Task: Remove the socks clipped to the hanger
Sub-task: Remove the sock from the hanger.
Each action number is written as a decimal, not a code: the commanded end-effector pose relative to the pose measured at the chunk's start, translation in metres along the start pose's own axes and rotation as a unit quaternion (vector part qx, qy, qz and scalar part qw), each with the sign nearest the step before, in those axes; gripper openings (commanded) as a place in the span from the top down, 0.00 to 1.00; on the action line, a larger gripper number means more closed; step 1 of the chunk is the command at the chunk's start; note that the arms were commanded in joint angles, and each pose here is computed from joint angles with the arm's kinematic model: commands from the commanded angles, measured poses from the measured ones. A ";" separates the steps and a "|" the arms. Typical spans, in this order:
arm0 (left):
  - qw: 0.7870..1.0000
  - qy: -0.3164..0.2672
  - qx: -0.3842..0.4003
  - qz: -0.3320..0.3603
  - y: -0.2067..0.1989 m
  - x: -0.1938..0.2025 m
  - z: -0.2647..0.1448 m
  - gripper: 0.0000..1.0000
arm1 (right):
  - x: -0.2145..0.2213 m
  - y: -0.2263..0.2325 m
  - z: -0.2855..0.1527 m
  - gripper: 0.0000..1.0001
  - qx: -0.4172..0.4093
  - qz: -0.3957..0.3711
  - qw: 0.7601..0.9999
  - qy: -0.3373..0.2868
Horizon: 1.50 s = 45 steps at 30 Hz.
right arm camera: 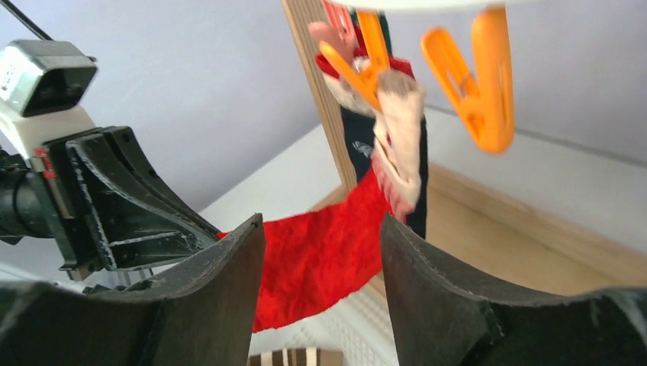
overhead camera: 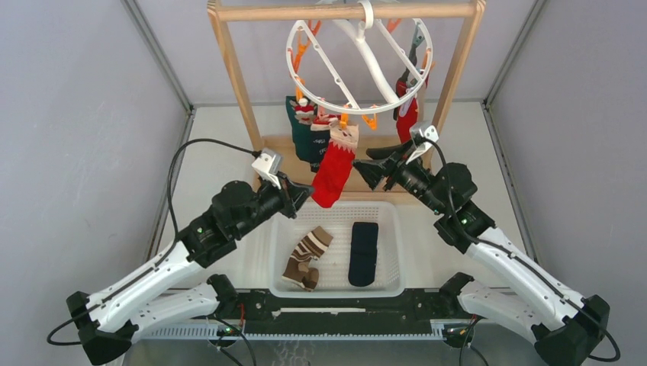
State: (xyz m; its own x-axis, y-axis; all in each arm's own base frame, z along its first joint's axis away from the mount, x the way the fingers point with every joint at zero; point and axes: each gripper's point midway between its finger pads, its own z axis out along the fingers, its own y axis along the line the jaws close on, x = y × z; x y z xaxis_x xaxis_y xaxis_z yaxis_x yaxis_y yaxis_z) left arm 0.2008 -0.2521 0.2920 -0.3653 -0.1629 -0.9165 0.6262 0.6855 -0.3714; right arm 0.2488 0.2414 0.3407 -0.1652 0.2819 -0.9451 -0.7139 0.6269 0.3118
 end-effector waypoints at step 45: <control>0.998 0.021 0.037 -0.038 0.000 -0.037 -0.012 1.00 | -0.057 0.004 0.106 0.32 -0.077 -0.070 0.989 -0.106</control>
State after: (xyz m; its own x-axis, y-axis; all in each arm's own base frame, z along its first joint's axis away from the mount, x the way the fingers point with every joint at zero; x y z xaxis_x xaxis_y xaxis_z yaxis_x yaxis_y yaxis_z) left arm 0.2140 -0.2313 0.3032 -0.4673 -0.1370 -0.8734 0.5942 0.6829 -0.4251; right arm 0.3267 0.3056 0.3686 -0.0248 0.3014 -0.9532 -0.8129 0.5489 0.1947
